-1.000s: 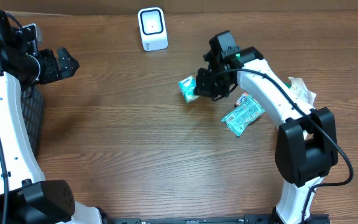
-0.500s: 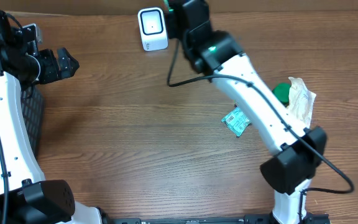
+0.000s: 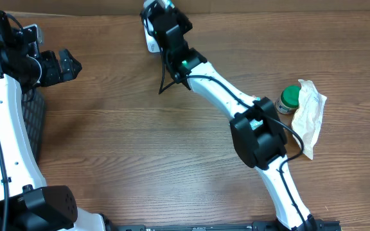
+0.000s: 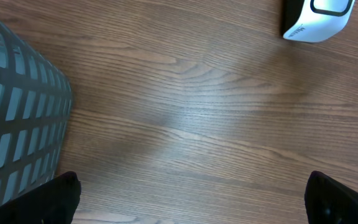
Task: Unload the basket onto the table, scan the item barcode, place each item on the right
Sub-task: 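Hold the light-blue pack against the scanner face with the right gripper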
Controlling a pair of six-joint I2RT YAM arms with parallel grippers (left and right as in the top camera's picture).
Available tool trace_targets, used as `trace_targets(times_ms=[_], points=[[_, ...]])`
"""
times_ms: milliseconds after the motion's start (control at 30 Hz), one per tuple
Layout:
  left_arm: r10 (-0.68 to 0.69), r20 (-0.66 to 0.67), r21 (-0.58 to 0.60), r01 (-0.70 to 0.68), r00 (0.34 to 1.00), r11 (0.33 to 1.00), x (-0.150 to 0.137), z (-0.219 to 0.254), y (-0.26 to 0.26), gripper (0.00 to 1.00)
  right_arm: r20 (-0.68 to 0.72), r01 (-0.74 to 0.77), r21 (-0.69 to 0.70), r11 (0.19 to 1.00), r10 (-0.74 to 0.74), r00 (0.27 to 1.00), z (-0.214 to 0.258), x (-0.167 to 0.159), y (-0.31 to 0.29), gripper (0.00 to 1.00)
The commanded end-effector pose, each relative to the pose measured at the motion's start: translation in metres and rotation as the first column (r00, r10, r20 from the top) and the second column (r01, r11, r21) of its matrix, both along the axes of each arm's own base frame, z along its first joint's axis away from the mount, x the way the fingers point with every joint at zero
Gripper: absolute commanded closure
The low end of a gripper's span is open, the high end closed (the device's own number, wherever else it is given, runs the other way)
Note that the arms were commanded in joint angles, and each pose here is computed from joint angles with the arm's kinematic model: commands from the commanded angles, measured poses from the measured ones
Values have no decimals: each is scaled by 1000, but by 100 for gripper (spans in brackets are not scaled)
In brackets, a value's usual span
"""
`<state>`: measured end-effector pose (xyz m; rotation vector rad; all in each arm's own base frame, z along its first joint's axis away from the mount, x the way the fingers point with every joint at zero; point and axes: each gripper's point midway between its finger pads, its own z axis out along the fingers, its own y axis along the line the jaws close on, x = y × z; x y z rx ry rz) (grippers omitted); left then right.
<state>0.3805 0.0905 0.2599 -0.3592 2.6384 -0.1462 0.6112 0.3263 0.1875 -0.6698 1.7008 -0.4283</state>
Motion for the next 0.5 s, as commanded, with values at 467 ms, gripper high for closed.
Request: trace_targets(times_ms=[467], points=[[-23,3,1,23,1000,1000,2,0,-4,1,-27,-143,-161,977,140,990,-47,5,22,96]])
